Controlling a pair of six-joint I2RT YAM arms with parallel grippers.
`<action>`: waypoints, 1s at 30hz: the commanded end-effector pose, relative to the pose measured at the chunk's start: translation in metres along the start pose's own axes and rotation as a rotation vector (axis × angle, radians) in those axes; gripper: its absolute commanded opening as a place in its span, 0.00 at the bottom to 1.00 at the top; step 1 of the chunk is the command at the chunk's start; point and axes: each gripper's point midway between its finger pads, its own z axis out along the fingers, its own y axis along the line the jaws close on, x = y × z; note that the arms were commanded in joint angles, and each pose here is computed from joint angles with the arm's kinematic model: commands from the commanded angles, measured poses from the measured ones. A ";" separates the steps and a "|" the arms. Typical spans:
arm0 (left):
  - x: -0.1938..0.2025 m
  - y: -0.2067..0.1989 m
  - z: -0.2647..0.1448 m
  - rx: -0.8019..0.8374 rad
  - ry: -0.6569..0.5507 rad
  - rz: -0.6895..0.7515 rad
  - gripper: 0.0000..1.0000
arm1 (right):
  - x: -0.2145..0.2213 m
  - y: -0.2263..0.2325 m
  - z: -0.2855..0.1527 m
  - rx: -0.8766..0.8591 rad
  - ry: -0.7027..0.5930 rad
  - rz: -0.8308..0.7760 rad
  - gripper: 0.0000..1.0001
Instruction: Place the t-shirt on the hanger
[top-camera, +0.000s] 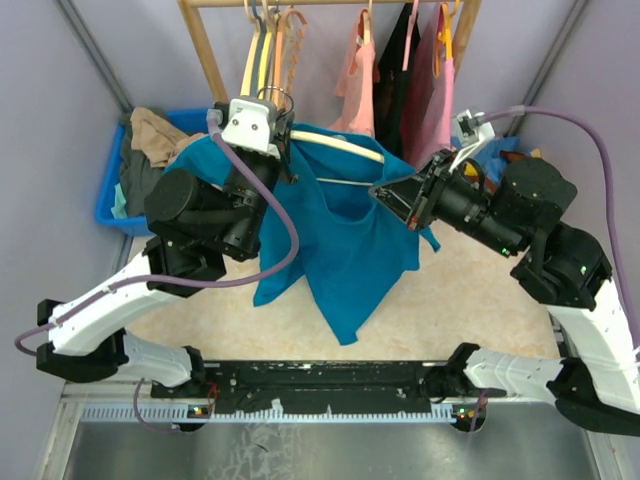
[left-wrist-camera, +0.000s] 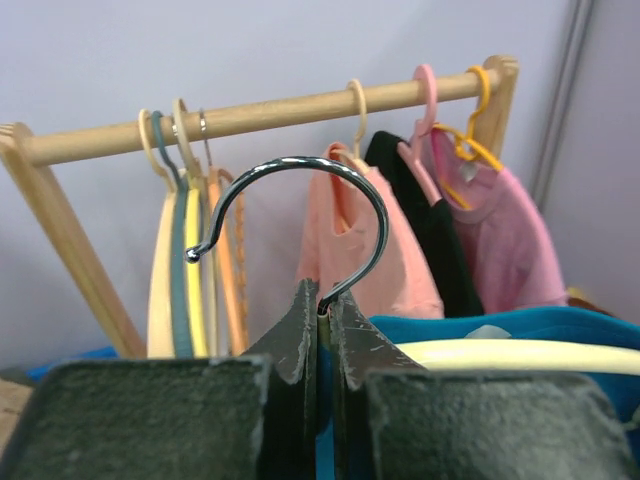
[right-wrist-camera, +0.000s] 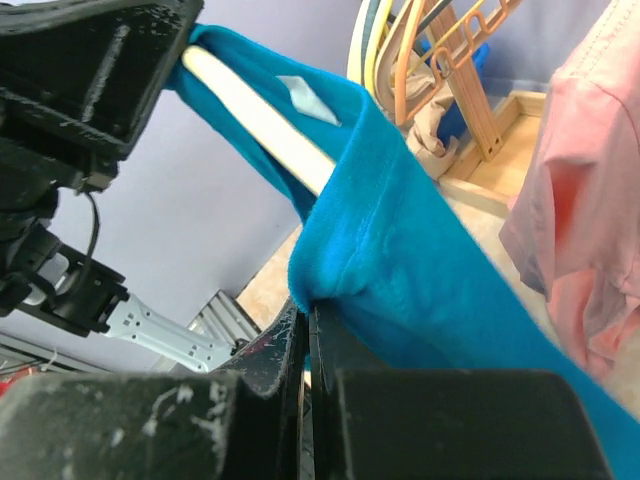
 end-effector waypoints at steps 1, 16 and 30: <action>-0.023 -0.017 -0.003 0.092 -0.024 -0.123 0.00 | -0.010 0.007 0.000 -0.019 -0.002 -0.037 0.00; 0.091 -0.042 -0.067 0.297 0.369 -0.077 0.00 | 0.104 -0.027 -0.020 -0.025 0.271 0.032 0.02; 0.130 -0.049 -0.095 0.349 0.320 -0.271 0.00 | 0.114 -0.007 0.010 -0.151 0.361 0.017 0.01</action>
